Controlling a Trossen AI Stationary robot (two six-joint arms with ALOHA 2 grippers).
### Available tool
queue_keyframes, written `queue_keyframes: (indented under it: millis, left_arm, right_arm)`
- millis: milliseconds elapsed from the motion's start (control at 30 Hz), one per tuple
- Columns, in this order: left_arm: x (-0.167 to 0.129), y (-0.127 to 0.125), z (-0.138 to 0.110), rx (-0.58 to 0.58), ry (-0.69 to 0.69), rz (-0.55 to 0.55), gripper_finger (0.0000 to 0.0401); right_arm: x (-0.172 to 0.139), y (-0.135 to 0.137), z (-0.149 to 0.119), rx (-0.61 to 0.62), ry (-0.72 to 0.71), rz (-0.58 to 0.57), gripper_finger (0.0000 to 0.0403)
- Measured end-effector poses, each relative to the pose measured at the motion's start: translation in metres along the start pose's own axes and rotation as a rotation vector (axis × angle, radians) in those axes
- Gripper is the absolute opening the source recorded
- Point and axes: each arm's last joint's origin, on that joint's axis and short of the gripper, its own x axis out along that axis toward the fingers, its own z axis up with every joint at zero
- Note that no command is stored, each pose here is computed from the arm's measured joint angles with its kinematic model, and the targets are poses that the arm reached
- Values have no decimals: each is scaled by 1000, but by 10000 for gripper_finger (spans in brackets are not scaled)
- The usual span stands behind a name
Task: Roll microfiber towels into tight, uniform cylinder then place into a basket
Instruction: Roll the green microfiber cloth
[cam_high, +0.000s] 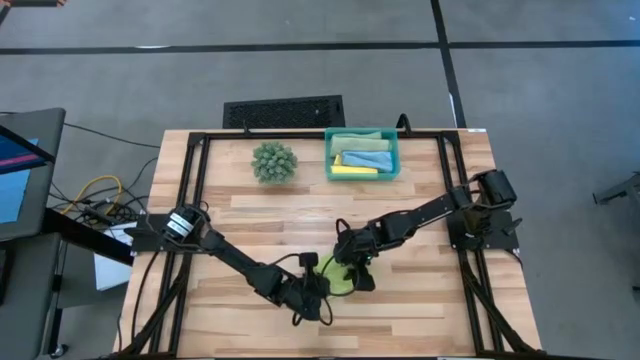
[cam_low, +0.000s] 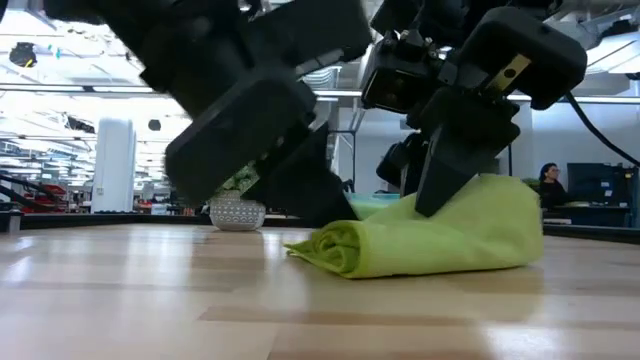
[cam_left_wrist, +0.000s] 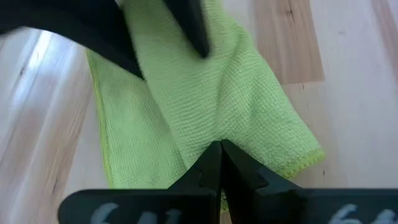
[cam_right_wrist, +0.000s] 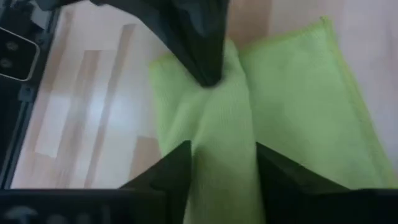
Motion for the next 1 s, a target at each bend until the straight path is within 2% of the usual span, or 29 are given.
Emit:
queue_keyframes:
  millis: [133,233,400,667,800,1000]
  left_arm:
    - [0,0,0,-3,-1,-3,0]
    - [0,0,0,-3,-1,-5,0]
    - [0,-1,0,-3,-1,-5,0]
    - [-1,-2,0,-1,-5,-7,0]
    - [-6,-8,5,27,-36,0,0]
    - [-13,-10,18,36,-97,119,0]
  right_arm:
    - [-17,2,5,-2,-36,-43,208]
    - [-30,7,6,-7,-43,-61,198]
    - [-38,14,6,-36,-45,-86,131]
    - [-11,3,-11,51,108,-127,13]
    - [-8,2,-16,84,147,-147,18]
    - [-6,6,-19,94,165,-161,44]
